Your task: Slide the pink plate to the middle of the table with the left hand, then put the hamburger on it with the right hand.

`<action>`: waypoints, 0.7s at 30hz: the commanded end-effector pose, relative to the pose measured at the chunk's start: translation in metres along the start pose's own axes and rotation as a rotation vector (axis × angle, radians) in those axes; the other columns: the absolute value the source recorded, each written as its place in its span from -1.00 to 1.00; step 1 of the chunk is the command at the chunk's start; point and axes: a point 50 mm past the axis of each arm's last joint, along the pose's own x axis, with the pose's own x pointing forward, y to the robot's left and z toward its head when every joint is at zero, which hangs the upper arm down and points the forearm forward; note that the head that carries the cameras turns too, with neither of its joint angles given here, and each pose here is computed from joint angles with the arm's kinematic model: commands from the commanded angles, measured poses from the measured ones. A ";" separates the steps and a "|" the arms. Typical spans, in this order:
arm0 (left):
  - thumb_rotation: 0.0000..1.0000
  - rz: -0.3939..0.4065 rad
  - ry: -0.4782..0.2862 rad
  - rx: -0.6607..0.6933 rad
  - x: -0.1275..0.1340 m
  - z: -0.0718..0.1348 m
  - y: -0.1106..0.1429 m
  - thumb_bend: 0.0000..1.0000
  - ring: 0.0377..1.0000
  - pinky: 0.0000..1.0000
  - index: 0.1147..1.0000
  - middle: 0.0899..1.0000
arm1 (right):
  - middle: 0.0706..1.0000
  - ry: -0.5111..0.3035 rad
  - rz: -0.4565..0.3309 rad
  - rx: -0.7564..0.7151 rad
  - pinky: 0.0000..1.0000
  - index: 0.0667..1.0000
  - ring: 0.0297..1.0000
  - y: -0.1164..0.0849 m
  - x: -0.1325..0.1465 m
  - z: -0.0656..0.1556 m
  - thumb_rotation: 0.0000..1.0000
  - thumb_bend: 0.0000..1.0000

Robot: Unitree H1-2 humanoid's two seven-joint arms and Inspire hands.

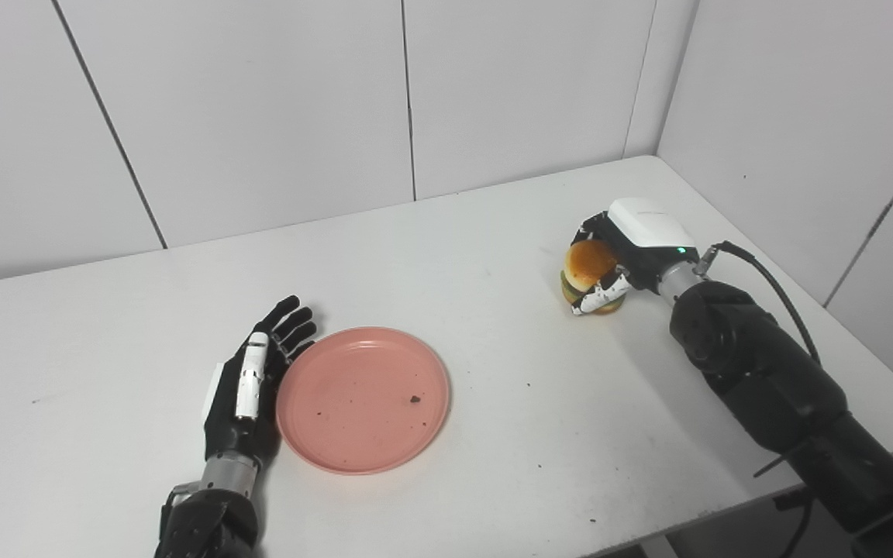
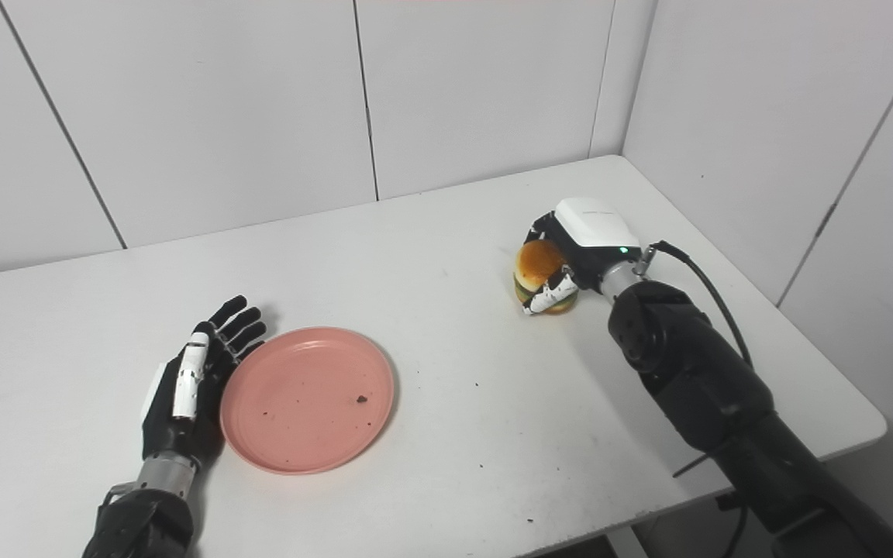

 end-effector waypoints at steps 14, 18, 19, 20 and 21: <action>0.94 -0.009 0.017 0.004 0.000 -0.008 -0.011 -0.49 0.66 0.62 0.52 0.61 | -0.14 -0.196 -0.078 0.102 -0.70 -0.10 -0.60 -0.047 -0.007 0.082 -1.00 0.05; 0.93 -0.013 0.024 -0.005 0.000 -0.009 -0.017 -0.49 0.66 0.61 0.51 0.61 | -0.13 -0.273 -0.056 0.120 -0.60 -0.10 -0.47 -0.049 -0.008 0.099 -1.00 0.05; 0.95 -0.012 0.025 -0.003 0.000 -0.009 -0.018 -0.49 0.66 0.62 0.52 0.61 | -0.13 -0.293 -0.054 0.127 -0.59 -0.10 -0.46 -0.047 -0.008 0.104 -1.00 0.05; 0.96 -0.013 0.024 0.002 -0.001 -0.010 -0.020 -0.49 0.66 0.62 0.52 0.60 | -0.13 -0.314 -0.051 0.138 -0.59 -0.10 -0.45 -0.045 -0.010 0.108 -1.00 0.05; 0.97 -0.013 0.024 0.004 -0.001 -0.011 -0.021 -0.49 0.66 0.62 0.52 0.61 | -0.13 -0.341 -0.045 0.140 -0.59 -0.10 -0.46 -0.043 -0.011 0.114 -1.00 0.05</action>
